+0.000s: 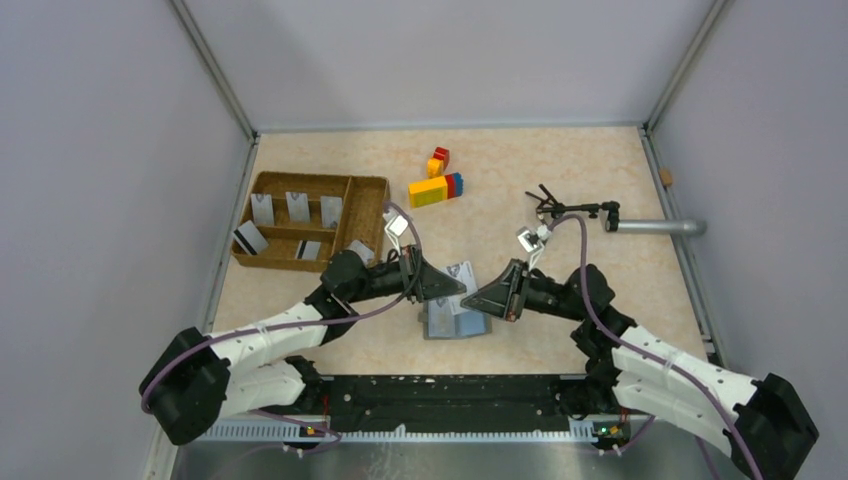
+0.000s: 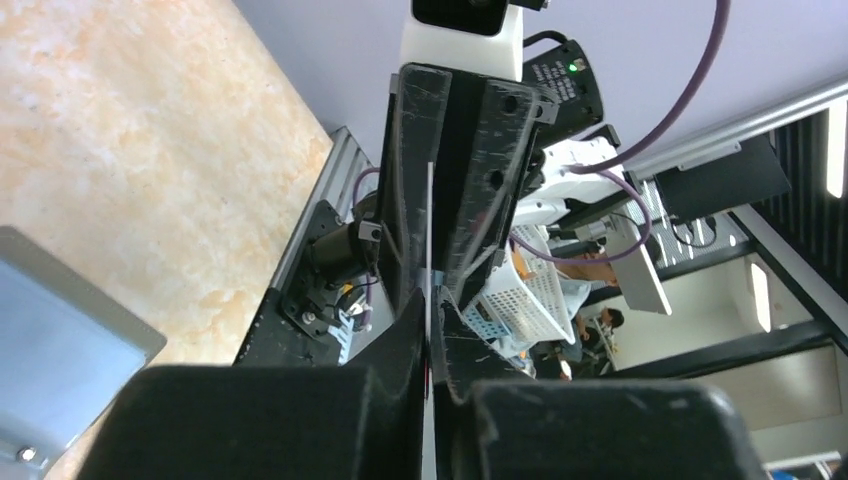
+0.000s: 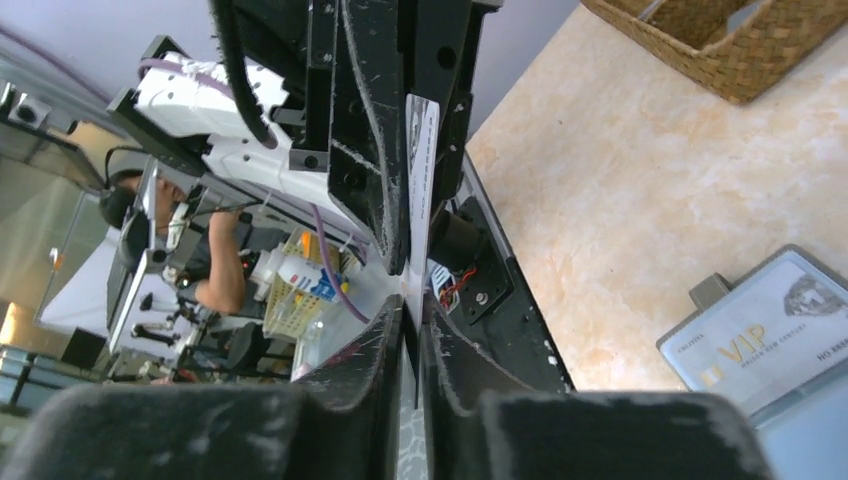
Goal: Put the credit cards into the card holder
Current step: Pick up the credit card from the storage box, then insert the credit card into the card holder.
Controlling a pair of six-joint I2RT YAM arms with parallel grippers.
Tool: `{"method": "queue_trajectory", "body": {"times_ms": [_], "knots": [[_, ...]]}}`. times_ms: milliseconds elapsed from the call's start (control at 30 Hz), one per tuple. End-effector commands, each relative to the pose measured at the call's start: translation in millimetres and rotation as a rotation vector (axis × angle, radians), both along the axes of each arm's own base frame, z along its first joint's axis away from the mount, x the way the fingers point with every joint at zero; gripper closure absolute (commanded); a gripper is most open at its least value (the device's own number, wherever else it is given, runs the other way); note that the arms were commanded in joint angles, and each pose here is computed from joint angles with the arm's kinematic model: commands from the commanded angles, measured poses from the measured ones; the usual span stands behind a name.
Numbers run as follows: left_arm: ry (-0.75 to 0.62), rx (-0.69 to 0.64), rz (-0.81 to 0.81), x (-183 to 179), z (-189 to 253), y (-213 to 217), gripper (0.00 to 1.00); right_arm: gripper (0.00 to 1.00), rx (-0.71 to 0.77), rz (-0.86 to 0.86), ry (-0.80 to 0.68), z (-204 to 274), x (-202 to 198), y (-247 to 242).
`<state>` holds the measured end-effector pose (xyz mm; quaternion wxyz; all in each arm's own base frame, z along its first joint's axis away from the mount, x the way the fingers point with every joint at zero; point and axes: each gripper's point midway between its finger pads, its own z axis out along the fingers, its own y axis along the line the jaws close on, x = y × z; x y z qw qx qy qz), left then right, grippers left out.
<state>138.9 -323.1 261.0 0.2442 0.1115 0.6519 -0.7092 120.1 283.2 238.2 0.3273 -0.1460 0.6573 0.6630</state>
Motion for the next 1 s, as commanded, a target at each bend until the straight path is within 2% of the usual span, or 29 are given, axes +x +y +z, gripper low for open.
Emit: {"method": "queue_trajectory", "body": {"times_ms": [0,67,100,167,267,333,433,667,800,967], "knots": [[-0.01,-0.009,0.055,2,2,6,1.0,0.74,-0.079,-0.091,0.022,-13,13,-4],[0.005,0.058,0.111,10,-13,8,1.0,0.5,-0.149,-0.15,0.043,-26,20,-11],[0.017,0.095,0.141,14,-21,11,1.0,0.42,-0.201,-0.184,0.071,-38,22,-17],[0.054,0.173,0.207,23,-39,16,1.0,0.34,-0.271,-0.248,0.086,-51,28,-27],[0.079,0.278,0.251,30,-62,21,1.0,0.28,-0.387,-0.353,0.129,-75,36,-46],[0.115,0.357,0.252,33,-81,23,1.0,0.28,-0.459,-0.422,0.164,-90,43,-58],[0.166,0.442,0.239,35,-108,26,1.0,0.27,-0.524,-0.439,0.207,-107,45,-61],[0.227,0.482,0.175,33,-138,24,1.0,0.27,-0.611,-0.443,0.275,-140,52,-55],[0.252,0.488,0.127,29,-151,20,1.0,0.37,-0.647,-0.437,0.29,-153,54,-51],[0.298,0.502,0.105,28,-169,19,1.0,0.42,-0.639,-0.416,0.284,-159,54,-45]]}}
